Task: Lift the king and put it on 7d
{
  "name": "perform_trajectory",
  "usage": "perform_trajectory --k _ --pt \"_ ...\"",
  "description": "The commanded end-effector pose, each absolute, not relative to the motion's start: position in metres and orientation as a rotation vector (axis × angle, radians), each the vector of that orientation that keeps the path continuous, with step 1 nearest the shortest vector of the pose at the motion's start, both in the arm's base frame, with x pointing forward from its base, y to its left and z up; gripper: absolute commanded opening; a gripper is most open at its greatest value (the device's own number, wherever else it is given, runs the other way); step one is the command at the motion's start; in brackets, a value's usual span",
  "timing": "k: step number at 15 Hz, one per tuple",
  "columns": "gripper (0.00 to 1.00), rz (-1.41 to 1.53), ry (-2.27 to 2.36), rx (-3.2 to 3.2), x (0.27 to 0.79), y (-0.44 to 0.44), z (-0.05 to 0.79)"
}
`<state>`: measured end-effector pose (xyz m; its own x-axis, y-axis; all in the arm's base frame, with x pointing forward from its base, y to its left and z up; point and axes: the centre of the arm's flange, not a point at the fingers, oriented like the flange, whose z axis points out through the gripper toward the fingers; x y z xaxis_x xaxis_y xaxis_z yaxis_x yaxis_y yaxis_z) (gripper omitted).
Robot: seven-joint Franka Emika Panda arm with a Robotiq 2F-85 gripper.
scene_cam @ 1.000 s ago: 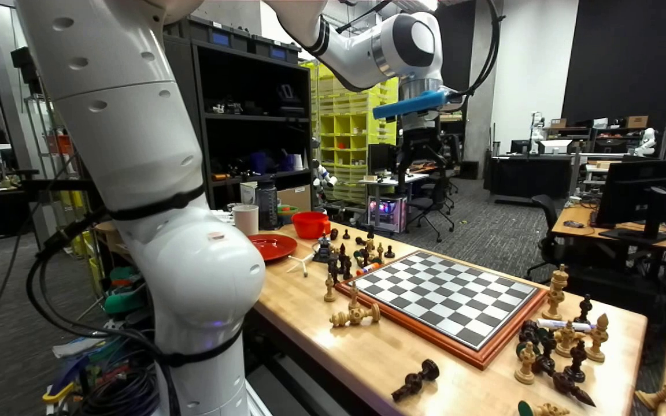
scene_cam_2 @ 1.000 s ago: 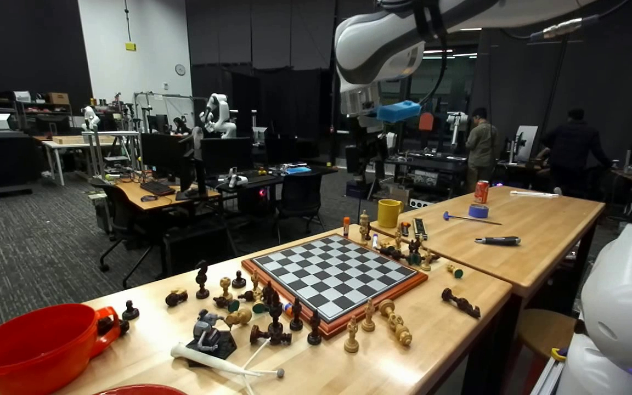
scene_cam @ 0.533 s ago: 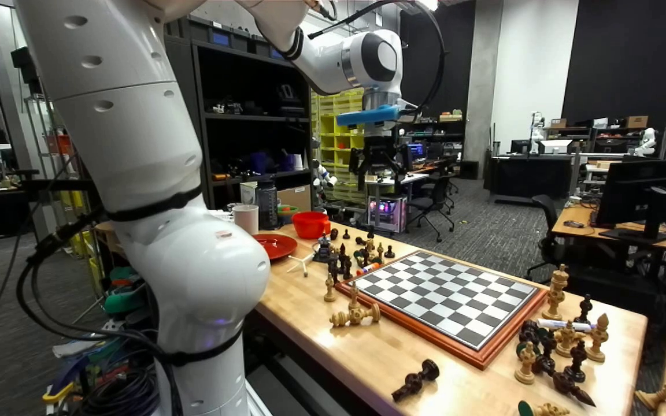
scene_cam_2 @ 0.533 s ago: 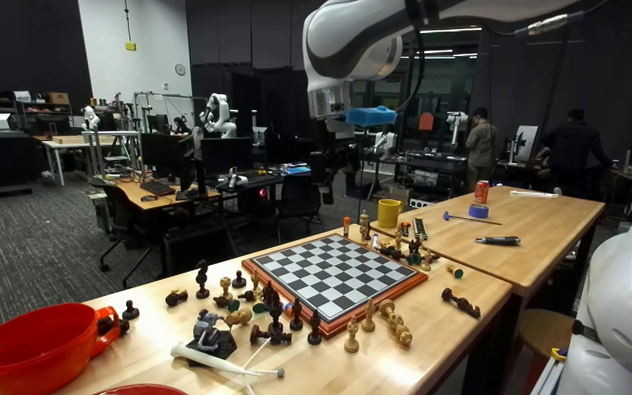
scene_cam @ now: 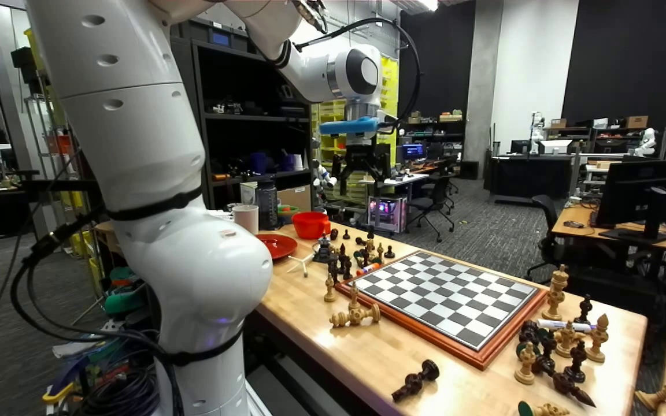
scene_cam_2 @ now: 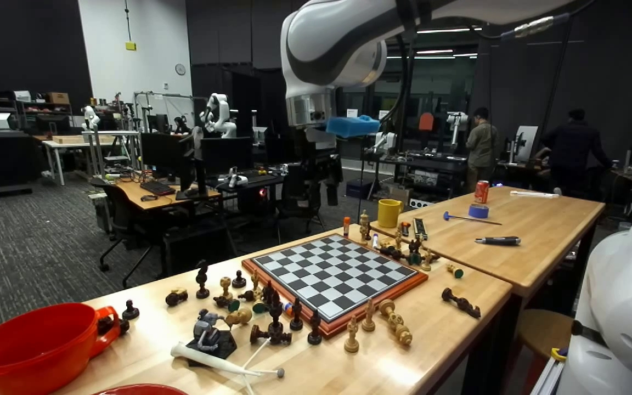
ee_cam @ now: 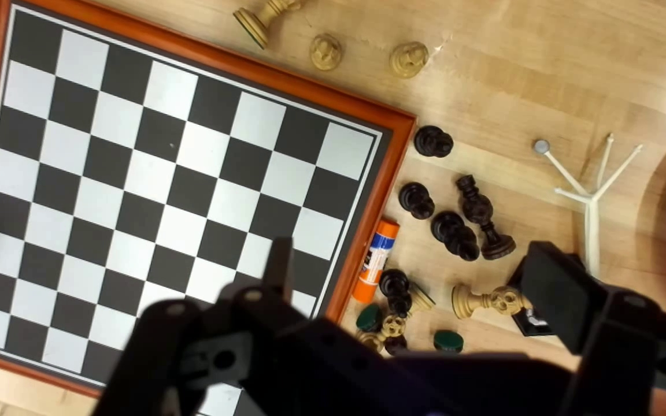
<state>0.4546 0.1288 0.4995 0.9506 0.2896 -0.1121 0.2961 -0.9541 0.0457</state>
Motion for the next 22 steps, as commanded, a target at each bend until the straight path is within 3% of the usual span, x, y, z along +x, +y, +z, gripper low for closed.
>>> perform_trajectory --k 1,22 --pt "1.0 -0.16 0.455 3.042 0.455 0.128 0.5" --pt "1.0 -0.227 0.798 2.996 0.477 0.184 0.428"
